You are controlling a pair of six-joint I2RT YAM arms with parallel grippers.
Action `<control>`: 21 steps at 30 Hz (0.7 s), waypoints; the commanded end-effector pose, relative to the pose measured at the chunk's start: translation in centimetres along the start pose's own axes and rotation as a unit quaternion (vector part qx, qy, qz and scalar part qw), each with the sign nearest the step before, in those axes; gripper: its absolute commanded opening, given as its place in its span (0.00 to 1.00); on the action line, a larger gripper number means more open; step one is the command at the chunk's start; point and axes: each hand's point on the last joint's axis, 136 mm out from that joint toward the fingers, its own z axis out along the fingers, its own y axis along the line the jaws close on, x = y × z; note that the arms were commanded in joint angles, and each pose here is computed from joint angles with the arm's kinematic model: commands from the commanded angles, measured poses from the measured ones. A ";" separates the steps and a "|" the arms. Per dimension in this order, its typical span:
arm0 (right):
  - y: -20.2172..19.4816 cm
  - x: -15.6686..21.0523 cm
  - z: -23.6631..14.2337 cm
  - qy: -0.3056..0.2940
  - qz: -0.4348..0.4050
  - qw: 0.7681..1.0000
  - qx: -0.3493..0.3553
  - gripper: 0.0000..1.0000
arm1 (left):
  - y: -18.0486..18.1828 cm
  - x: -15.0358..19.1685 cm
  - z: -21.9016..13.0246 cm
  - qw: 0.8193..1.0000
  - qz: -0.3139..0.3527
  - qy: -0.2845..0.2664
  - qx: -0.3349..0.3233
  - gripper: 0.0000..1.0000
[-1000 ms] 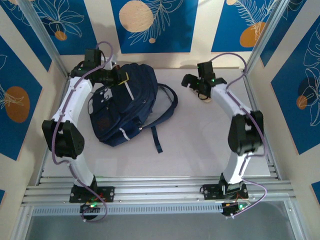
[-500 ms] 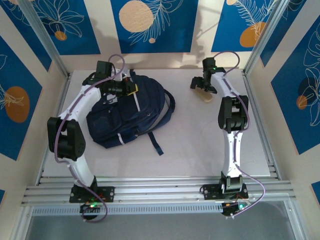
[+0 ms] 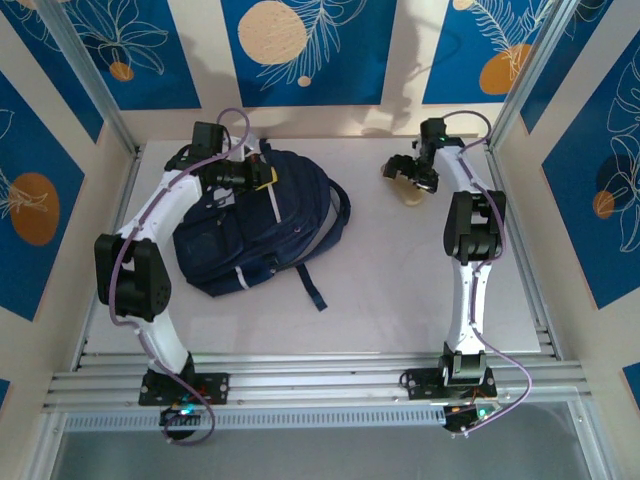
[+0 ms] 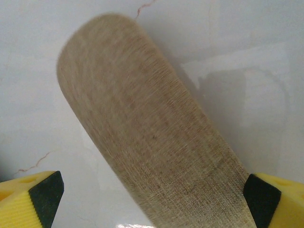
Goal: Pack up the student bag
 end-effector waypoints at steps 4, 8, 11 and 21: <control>1.1 2.3 0.0 0.035 -0.004 0.999 -0.014 1.00 | -2.6 -0.1 -1.0 0.999 0.025 -0.003 0.041 0.00; 0.8 2.7 0.6 0.035 -0.009 0.999 0.018 1.00 | -2.8 -0.1 -1.0 0.999 0.024 -0.003 0.045 0.00; 0.3 2.7 1.7 0.042 -0.005 0.998 0.054 1.00 | -2.8 -0.1 -1.0 0.999 0.022 -0.003 0.047 0.00; 0.6 0.8 4.4 0.046 0.024 0.994 0.092 1.00 | -2.4 -0.2 -0.6 0.999 0.018 0.000 0.045 0.00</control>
